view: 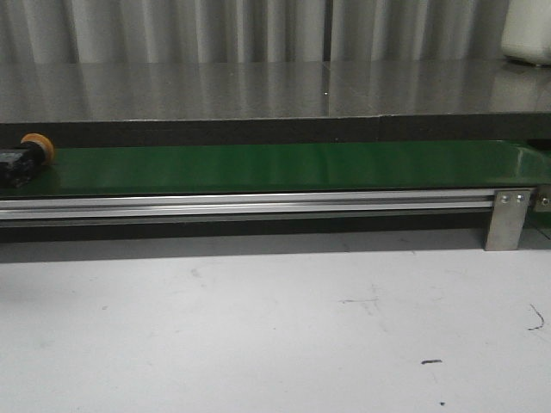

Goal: Move button from left to right

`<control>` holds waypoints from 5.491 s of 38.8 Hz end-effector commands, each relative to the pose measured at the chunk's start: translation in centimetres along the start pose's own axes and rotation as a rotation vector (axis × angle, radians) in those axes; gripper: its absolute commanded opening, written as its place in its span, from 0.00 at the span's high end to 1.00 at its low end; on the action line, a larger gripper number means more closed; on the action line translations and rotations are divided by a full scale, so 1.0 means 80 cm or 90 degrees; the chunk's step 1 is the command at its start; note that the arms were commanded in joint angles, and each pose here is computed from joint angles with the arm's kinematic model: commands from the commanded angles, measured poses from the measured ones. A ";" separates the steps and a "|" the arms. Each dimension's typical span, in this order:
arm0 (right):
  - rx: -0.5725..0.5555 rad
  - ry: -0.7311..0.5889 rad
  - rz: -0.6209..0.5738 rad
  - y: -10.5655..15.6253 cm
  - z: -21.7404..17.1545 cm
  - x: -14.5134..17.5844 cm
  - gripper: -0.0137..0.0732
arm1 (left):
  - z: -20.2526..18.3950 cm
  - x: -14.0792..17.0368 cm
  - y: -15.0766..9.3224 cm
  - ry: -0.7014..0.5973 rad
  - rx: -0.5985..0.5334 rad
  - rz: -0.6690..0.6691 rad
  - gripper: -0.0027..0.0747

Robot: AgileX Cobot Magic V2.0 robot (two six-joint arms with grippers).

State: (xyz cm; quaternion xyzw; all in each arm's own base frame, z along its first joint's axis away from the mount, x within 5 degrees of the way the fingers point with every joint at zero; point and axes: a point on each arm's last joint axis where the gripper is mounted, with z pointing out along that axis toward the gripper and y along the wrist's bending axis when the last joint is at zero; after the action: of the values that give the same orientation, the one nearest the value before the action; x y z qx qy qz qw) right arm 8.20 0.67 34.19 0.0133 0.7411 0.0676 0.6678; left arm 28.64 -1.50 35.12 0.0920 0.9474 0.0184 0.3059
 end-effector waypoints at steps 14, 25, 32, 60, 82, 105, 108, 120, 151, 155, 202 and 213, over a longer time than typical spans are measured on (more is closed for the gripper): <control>-0.008 -0.061 -0.009 0.003 -0.001 -0.021 0.11 | -0.085 0.156 -0.026 -0.392 -0.023 -0.035 0.99; -0.008 -0.061 -0.009 0.003 -0.001 -0.021 0.11 | -0.113 0.258 -0.040 -0.594 -0.030 -0.056 0.99; -0.008 -0.061 -0.009 0.003 -0.001 -0.021 0.11 | -0.120 0.290 -0.044 -0.673 -0.036 -0.057 0.99; -0.008 -0.061 -0.009 0.003 -0.001 -0.021 0.11 | -0.124 0.294 -0.044 -0.690 -0.038 -0.057 0.99; -0.008 -0.061 -0.009 0.003 -0.001 -0.021 0.11 | -0.124 0.294 -0.044 -0.690 -0.038 -0.057 0.99; -0.008 -0.062 -0.009 0.003 -0.001 -0.021 0.11 | -0.124 0.294 -0.044 -0.690 -0.038 -0.057 0.99; -0.008 -0.062 -0.009 0.003 -0.001 -0.021 0.11 | -0.124 0.294 -0.044 -0.690 -0.038 -0.057 0.99; -0.008 -0.062 -0.009 0.003 -0.001 -0.021 0.11 | -0.124 0.294 -0.044 -0.690 -0.038 -0.057 0.99; -0.008 -0.062 -0.009 0.003 -0.001 -0.021 0.11 | -0.124 0.294 -0.044 -0.690 -0.038 -0.057 0.99; -0.008 -0.060 -0.009 0.003 -0.001 -0.021 0.11 | -0.124 0.294 -0.044 -0.690 -0.038 -0.057 0.99; 0.003 0.373 0.077 0.034 0.359 0.016 0.11 | -0.124 0.294 -0.044 -0.690 -0.038 -0.057 0.99; 0.015 0.429 0.076 0.030 0.409 0.053 0.11 | -0.124 0.294 -0.044 -0.690 -0.038 -0.057 0.99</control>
State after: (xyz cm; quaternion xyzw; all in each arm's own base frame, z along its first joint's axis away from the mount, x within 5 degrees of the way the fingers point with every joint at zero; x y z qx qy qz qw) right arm 39.18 6.36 24.93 0.0400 0.9364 0.0922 0.3363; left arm 3.79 -0.43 27.76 0.0476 0.6933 -0.0081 0.7190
